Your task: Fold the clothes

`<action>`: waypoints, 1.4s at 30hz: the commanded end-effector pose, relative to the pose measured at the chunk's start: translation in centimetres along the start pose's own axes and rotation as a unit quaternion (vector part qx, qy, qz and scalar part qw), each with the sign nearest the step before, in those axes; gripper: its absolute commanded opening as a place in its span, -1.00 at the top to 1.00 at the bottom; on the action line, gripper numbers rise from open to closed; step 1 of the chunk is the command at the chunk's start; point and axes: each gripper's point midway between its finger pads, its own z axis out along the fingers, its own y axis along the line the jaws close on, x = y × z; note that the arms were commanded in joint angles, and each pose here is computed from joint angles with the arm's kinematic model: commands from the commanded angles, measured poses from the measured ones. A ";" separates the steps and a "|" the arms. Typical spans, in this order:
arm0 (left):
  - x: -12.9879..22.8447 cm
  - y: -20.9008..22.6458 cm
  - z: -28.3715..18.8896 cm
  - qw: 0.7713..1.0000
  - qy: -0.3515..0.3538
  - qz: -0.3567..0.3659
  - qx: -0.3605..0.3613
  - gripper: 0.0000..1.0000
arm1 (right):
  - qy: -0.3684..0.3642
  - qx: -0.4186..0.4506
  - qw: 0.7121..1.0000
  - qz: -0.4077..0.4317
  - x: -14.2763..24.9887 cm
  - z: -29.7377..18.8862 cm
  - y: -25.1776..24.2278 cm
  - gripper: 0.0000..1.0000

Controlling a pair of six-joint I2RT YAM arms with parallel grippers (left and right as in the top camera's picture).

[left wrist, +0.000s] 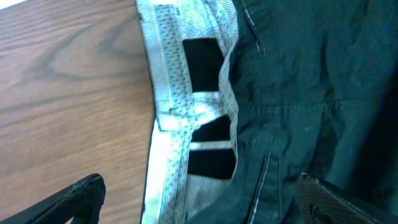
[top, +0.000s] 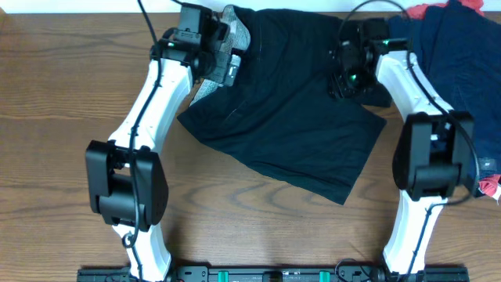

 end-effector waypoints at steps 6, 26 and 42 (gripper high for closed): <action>2.1 0.1 5.4 0.999 0.033 0.024 0.005 -0.97 | -0.101 -0.010 0.994 0.048 -3.9 -9.3 2.8 -0.11; 6.4 3.4 7.9 0.979 0.098 -0.149 -0.102 0.88 | -0.100 -0.005 0.993 0.068 -3.5 -9.9 2.2 -0.05; 12.6 7.4 4.2 0.922 0.200 -0.299 -0.147 -0.96 | -0.065 -0.016 0.994 0.084 -2.0 -9.5 3.2 -0.53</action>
